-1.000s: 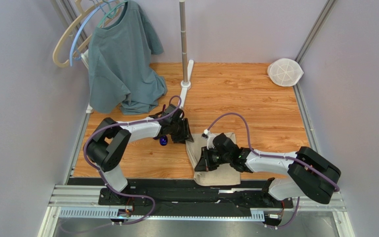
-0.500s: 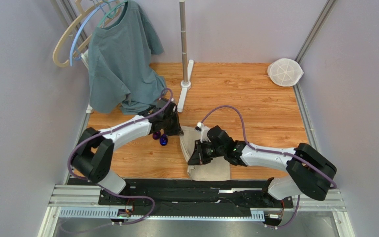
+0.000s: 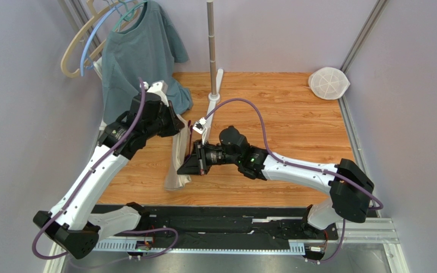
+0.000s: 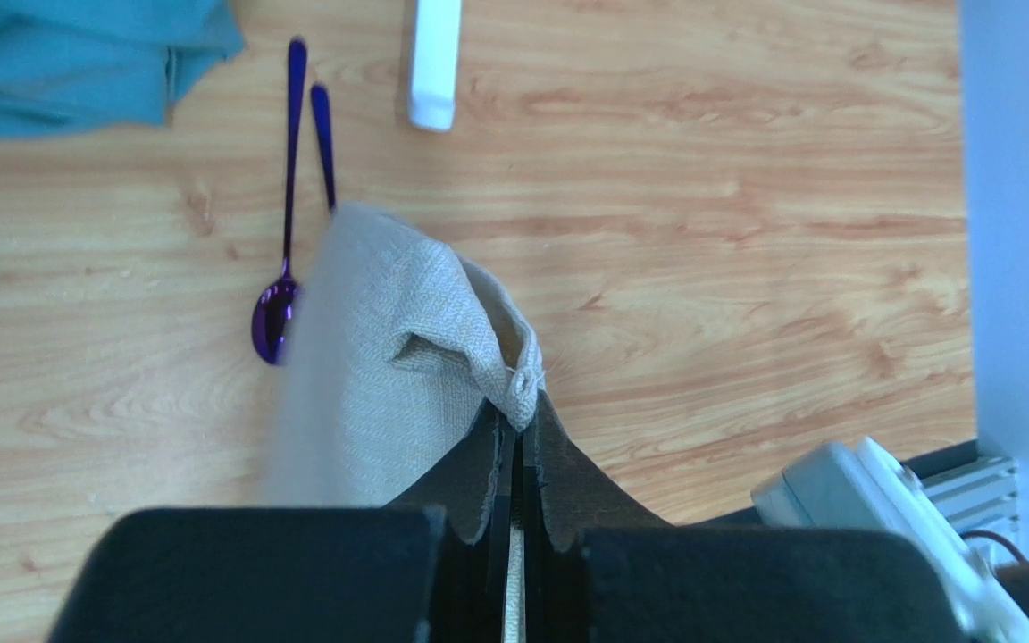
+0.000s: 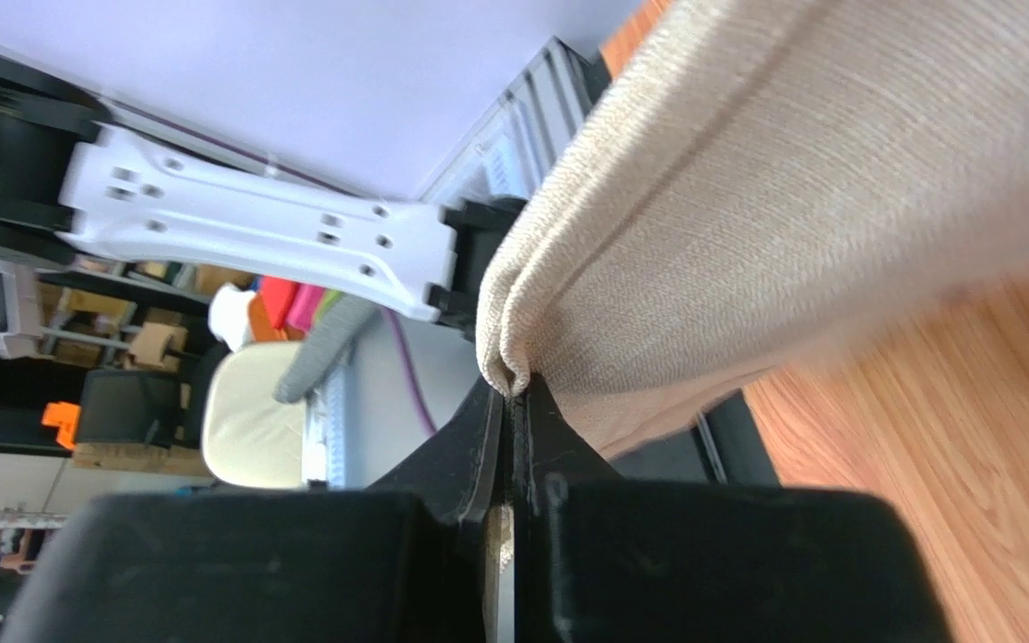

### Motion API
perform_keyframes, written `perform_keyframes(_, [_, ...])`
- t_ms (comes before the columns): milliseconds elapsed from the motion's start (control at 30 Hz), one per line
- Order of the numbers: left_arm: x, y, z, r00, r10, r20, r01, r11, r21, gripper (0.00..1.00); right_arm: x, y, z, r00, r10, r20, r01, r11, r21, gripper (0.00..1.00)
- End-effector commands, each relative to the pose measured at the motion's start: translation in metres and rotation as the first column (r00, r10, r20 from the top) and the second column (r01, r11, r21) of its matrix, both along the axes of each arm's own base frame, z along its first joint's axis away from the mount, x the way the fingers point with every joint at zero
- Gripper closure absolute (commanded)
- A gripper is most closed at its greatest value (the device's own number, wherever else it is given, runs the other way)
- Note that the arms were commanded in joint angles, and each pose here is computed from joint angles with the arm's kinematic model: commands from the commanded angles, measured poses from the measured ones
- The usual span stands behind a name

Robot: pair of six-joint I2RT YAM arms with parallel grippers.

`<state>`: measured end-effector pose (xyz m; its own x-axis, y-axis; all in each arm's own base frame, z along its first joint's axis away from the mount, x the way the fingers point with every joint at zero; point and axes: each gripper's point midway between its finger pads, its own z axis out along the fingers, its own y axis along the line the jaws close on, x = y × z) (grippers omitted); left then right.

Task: Fold the napkin into a case and place the utensils inside
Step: Turn over the upper triangle folded napkin at the center of the board.

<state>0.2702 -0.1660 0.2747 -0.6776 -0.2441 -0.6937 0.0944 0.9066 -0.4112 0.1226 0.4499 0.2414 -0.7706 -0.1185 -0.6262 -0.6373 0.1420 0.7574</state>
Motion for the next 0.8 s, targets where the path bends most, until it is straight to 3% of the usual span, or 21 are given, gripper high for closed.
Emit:
perform_keyframes(0, [0.025,-0.007,0.020,0.995,0.001,0.095,0.000,1.000,-0.010,1.00,-0.039,-0.019,0.014,0.991,0.120,-0.052,-0.115,0.990,0.084,1.00])
perform_keyframes(200, [0.060,-0.089,-0.056,0.994,-0.108,-0.013,0.108,0.994,-0.029,1.00,-0.003,-0.080,-0.061,0.987,-0.017,-0.158,0.031,0.996,0.086,1.00])
perform_keyframes(233, [0.064,-0.110,-0.084,0.990,-0.134,-0.048,0.134,0.991,0.004,1.00,-0.009,-0.101,-0.098,0.973,-0.037,-0.227,0.047,0.998,0.038,1.00])
perform_keyframes(433, [0.093,-0.193,-0.161,0.975,-0.200,-0.098,0.205,0.977,0.051,1.00,0.002,-0.162,-0.171,0.946,-0.135,-0.296,0.111,0.989,-0.094,1.00])
perform_keyframes(767, [0.108,-0.242,-0.192,0.964,-0.246,-0.104,0.254,0.965,0.063,1.00,0.015,-0.208,-0.206,0.879,-0.348,-0.325,0.249,0.918,-0.309,1.00])
